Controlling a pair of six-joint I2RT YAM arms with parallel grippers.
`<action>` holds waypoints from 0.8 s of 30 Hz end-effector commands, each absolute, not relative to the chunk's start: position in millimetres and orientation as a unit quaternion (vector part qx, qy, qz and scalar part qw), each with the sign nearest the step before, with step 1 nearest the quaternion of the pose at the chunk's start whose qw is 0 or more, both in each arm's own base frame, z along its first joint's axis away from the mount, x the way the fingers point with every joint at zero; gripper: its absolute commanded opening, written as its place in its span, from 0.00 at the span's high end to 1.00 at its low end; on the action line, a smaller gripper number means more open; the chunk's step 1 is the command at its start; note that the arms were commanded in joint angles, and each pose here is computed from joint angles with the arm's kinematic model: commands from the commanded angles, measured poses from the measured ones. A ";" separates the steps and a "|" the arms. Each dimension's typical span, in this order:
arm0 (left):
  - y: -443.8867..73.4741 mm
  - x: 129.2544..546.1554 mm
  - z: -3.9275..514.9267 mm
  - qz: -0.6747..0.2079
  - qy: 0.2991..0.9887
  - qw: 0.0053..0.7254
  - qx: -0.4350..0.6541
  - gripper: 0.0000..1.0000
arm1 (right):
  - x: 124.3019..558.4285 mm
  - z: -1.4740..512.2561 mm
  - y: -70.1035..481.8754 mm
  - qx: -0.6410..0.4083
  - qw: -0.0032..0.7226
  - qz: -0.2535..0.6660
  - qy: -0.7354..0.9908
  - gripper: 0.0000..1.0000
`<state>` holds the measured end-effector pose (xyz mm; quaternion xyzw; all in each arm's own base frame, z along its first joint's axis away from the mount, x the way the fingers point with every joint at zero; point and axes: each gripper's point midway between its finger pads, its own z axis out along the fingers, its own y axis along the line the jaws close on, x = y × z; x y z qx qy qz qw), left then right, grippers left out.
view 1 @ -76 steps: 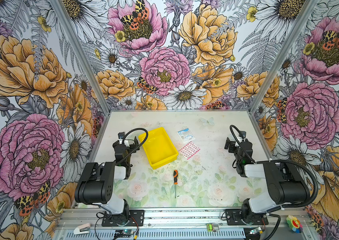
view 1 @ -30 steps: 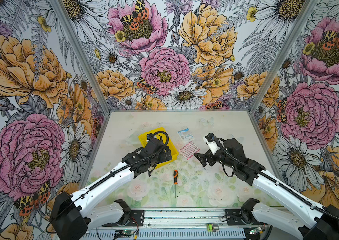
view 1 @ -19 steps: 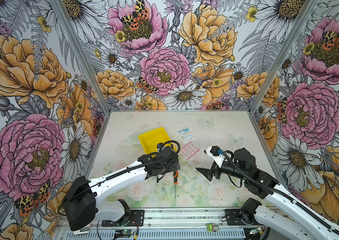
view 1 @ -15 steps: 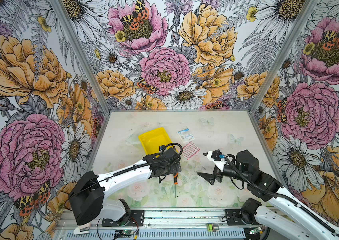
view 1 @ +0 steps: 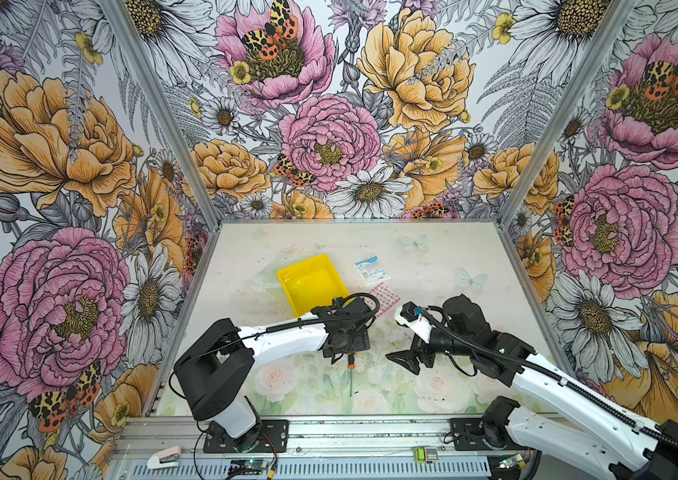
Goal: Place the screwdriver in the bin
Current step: 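Close the left gripper on the screwdriver handle and lift it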
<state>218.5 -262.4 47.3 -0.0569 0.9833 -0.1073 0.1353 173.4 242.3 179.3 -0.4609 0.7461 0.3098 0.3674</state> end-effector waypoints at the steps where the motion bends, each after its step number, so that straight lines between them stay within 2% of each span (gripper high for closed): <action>1: -274.7 217.2 46.6 -0.115 0.983 0.135 -0.045 0.21 | 176.4 184.8 244.5 -0.450 0.367 0.312 0.752 0.00; 7: -278.9 210.4 30.9 -0.098 0.987 0.119 -0.036 0.35 | 178.2 185.1 242.5 -0.444 0.371 0.307 0.756 0.01; 13: -282.5 210.3 24.5 -0.088 0.989 0.119 -0.031 0.45 | 178.4 187.0 240.8 -0.441 0.377 0.305 0.756 0.00; 24: -270.7 205.2 20.7 -0.066 0.990 0.119 -0.035 0.72 | 181.7 188.6 233.4 -0.438 0.397 0.283 0.755 0.01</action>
